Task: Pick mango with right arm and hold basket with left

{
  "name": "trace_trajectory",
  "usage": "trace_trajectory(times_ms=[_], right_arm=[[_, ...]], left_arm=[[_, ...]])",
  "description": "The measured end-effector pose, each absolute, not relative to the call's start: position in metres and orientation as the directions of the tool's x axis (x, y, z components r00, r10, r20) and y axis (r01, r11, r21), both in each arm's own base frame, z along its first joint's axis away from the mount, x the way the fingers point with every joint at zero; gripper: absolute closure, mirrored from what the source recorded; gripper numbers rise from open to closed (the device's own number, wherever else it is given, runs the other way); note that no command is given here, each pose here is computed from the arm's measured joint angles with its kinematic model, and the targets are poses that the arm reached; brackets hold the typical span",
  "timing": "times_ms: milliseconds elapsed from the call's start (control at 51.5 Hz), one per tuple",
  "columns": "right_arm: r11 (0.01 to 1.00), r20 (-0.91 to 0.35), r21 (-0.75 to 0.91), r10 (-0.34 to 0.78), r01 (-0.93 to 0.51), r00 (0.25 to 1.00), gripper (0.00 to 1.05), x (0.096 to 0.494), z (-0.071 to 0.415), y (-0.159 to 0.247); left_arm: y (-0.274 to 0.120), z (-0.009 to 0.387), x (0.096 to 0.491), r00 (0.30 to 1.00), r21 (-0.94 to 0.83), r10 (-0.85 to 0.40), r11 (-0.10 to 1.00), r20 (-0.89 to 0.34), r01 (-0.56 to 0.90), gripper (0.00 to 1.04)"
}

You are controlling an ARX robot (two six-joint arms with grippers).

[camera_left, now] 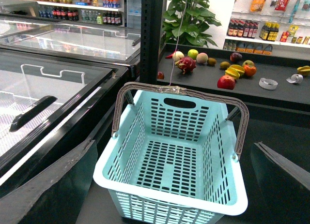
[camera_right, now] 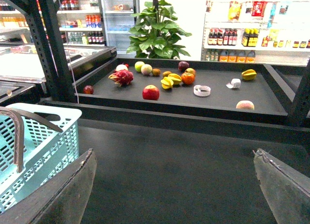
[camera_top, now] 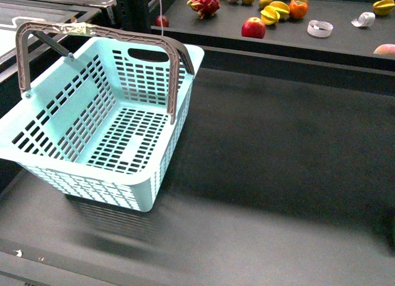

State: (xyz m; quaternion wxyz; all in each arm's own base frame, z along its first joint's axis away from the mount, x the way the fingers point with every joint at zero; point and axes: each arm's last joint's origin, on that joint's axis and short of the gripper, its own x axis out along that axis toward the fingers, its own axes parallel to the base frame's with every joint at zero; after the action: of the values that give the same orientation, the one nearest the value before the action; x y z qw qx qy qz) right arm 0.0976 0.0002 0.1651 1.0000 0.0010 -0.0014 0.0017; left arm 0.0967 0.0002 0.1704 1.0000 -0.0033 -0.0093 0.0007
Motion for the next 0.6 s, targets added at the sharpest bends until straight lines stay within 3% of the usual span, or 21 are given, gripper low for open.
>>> trace_trajectory(times_ms=[447,544,602], right_arm=[[1.000,0.003,0.002,0.003,-0.003,1.000,0.08,0.098,0.165,0.000],[1.000,0.003,0.002,0.002,-0.002,1.000,0.08,0.098,0.165,0.000],[1.000,0.003,0.002,0.003,-0.003,1.000,0.08,0.098,0.165,0.000]], left_arm=[[0.000,0.170,0.097,1.000,-0.008,0.007,1.000,0.019,-0.007,0.06],[-0.003,0.181,0.103,0.959,-0.123,0.260,0.961,0.116,-0.246,0.06],[-0.005,0.181,0.114,0.932,-0.200,0.351,0.923,0.089,-0.328,0.06]])
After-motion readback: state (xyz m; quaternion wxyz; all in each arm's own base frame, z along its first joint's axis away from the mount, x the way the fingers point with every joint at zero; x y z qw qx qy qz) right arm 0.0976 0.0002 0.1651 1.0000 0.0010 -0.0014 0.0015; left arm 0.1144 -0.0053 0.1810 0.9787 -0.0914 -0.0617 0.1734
